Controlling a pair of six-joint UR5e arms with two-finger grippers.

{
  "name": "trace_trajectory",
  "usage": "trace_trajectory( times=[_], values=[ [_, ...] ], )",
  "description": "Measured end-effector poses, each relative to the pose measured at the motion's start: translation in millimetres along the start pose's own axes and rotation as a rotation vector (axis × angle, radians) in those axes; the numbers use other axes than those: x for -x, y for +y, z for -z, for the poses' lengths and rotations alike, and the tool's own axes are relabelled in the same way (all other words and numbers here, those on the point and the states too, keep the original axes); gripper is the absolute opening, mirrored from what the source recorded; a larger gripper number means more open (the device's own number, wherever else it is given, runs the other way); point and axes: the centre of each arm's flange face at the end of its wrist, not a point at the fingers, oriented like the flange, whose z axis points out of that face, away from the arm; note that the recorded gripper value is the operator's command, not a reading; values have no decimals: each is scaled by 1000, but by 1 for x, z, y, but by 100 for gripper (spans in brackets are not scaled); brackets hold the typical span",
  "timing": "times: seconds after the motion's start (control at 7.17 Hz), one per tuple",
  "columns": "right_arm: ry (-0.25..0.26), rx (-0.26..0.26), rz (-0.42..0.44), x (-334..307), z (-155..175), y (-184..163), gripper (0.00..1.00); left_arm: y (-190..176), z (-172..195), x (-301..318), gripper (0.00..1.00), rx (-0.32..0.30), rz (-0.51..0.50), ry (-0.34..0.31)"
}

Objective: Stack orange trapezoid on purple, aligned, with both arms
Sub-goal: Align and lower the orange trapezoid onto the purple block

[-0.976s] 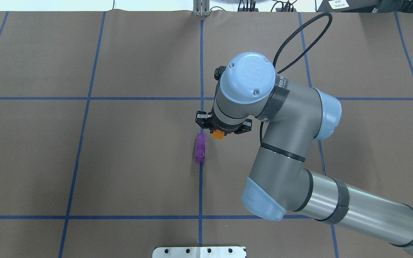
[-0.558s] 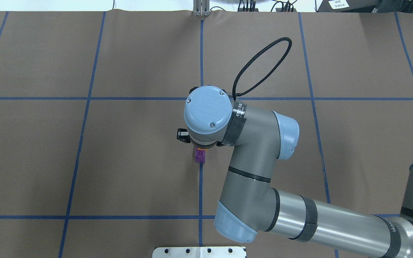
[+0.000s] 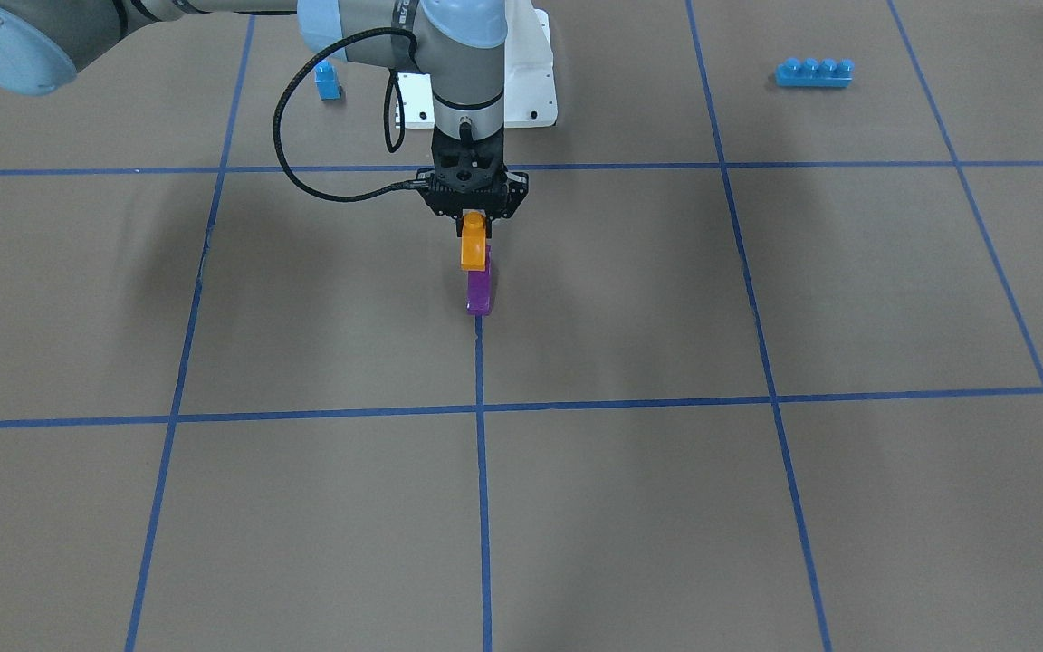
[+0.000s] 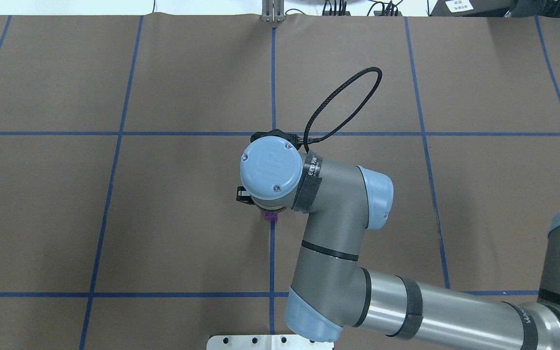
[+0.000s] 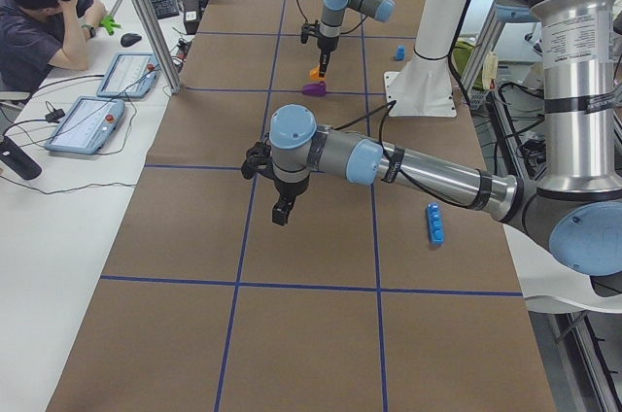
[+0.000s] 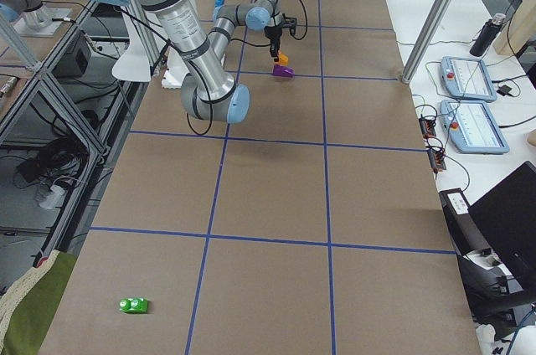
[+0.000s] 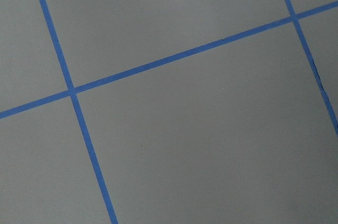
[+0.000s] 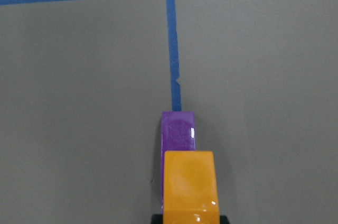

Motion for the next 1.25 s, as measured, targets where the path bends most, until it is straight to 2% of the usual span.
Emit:
trace_trajectory(
  times=[1.25],
  values=[
    [25,-4,17,9,-13,1,0,0,-2,1,100,3,1,-1]
  ],
)
